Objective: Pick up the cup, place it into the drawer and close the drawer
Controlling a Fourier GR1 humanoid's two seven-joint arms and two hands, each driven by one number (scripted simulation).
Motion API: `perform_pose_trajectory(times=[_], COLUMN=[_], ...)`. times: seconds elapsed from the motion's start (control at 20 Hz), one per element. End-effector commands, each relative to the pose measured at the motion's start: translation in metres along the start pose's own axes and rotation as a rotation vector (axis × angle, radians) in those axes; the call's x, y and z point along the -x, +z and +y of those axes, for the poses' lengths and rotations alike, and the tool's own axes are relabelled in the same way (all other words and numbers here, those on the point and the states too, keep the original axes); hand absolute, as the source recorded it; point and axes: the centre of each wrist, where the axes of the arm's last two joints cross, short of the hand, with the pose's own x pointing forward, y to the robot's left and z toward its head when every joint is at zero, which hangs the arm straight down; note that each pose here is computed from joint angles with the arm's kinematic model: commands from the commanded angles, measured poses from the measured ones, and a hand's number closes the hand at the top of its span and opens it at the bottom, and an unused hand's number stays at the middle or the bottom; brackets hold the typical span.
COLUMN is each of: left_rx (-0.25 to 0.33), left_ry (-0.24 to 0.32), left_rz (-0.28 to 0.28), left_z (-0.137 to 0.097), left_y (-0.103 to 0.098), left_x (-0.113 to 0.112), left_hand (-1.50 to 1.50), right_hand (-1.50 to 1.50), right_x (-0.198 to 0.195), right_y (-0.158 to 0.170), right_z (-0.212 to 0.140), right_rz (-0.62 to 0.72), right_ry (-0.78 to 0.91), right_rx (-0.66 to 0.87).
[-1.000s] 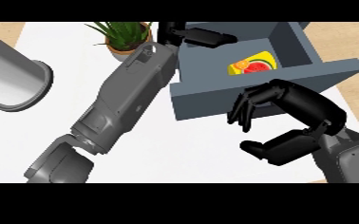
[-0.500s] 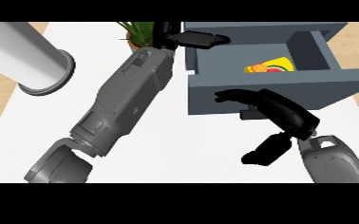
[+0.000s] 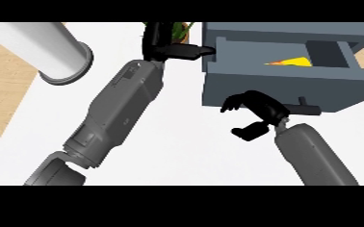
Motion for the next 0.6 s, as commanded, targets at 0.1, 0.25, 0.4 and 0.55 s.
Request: perform_pose_trajectory(times=[0.1, 0.25, 0.4, 0.55], left_rx=[0.012, -0.001, 0.008, 0.025], left_ry=[0.035, 0.033, 0.041, 0.034], left_rz=[0.008, 0.013, 0.006, 0.002], left_z=[0.032, 0.051, 0.056, 0.066], left_y=[0.014, 0.015, 0.02, 0.021], left_x=[0.003, -0.001, -0.002, -0.007], left_hand=[-1.5, -1.5, -1.5, -1.5], right_hand=[1.5, 1.5, 1.5, 1.5], right_x=[0.038, 0.027, 0.052, 0.036], right_y=[-0.022, -0.039, -0.022, -0.026], right_z=[-0.017, -0.044, -0.06, -0.105], right_rz=[0.029, -0.03, -0.016, -0.019], right_ry=[-0.001, -0.045, -0.063, -0.073], right_rx=[0.061, 0.164, 0.278, 0.372])
